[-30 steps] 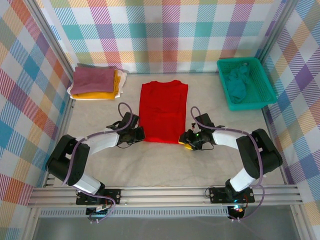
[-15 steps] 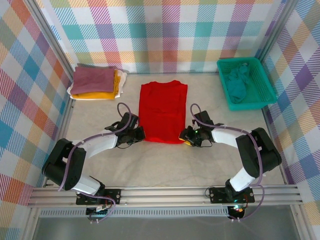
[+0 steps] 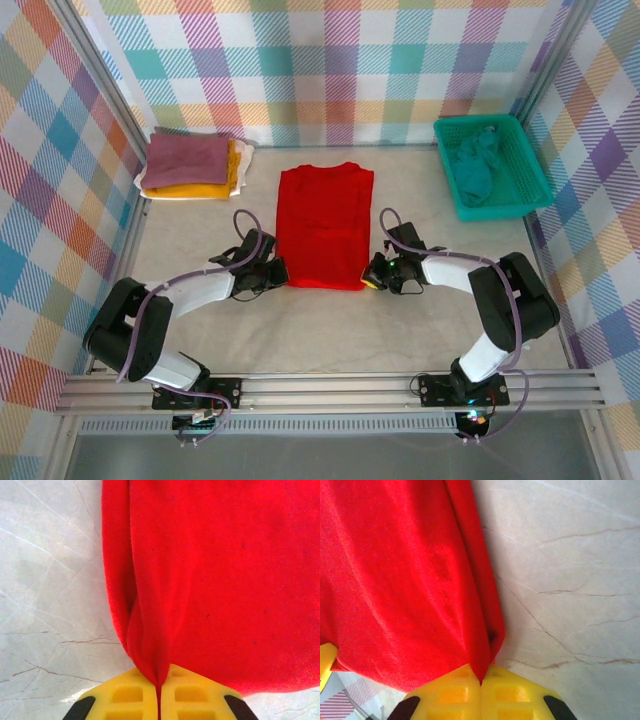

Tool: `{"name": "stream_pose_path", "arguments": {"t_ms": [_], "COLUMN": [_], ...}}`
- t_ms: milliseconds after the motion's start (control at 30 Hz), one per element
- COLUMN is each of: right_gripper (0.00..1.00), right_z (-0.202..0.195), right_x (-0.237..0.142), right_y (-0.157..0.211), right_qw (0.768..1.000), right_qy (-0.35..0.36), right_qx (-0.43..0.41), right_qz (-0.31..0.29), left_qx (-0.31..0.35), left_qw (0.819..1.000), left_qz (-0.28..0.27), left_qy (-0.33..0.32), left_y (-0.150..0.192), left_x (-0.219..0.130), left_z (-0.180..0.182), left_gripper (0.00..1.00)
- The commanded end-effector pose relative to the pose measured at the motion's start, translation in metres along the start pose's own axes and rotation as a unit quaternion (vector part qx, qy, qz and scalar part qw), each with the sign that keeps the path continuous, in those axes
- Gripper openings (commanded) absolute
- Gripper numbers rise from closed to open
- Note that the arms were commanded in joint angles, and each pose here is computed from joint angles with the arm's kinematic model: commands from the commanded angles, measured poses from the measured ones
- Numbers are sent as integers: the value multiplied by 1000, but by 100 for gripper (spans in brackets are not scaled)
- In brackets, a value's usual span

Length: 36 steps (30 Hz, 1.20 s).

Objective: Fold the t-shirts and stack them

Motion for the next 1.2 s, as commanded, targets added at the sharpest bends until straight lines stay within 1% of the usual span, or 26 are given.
{"name": "stream_pose_path", "arguments": {"t_ms": [0, 100, 200, 300, 367, 467, 567, 633, 733, 800, 867, 933, 1067, 1167], "right_gripper": [0, 0, 0, 0, 0, 0, 0, 0, 0, 0, 0, 0, 0, 0], "right_z": [11, 3, -17, -30, -28, -19, -3, 8, 27, 43, 59, 69, 81, 83], "right_x": [-17, -28, -34, -43, -54, -77, -102, -110, -119, -125, -131, -134, -127, -116], "right_y": [7, 29, 60, 86, 100, 106, 98, 86, 61, 41, 19, 1, -37, -64], "right_qw": [999, 998, 998, 998, 998, 998, 996, 995, 992, 989, 983, 980, 973, 971], "right_qy": [-21, -13, -2, -3, -10, -21, -29, -19, -1, -8, -5, -2, 6, 9], "right_qx": [-36, -55, -52, -45, -55, -65, -76, -88, -91, -96, -112, -123, -141, -141], "right_qz": [-3, 14, 36, 43, 40, 16, -30, -50, -83, -112, -143, -159, -183, -194], "left_qx": [2, 14, 38, 33, 28, 26, 39, 51, 76, 81, 68, 53, 49, 49], "left_qw": [1000, 1000, 998, 997, 997, 997, 996, 995, 993, 992, 990, 990, 992, 991], "left_qz": [-8, 11, 41, 65, 69, 52, 11, -16, -35, -49, -66, -78, -94, -101], "left_qy": [16, 22, 12, 12, 17, 41, 78, 79, 79, 81, 100, 109, 69, 67], "left_y": [5, 26, 62, 92, 105, 109, 96, 81, 55, 35, 10, -14, -55, -84], "left_x": [-16, -25, -30, -39, -51, -79, -111, -126, -136, -136, -132, -128, -107, -88], "left_z": [-3, 2, 13, 24, 29, 28, 14, 2, -26, -42, -54, -59, -48, -41], "left_gripper": [0, 0, 0, 0, 0, 0, 0, 0, 0, 0, 0, 0, 0, 0]}}
Point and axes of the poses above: each hand's point on the last joint's axis, 136 mm out from that joint toward the fingers, its own x axis out along the fingers, its own z axis along the line the jaws close on, y = z × x, the point moved 4 cm from there along -x, back along the fingers, and after that the axes turned 5 degrees about -x, right-handed, at the moved point
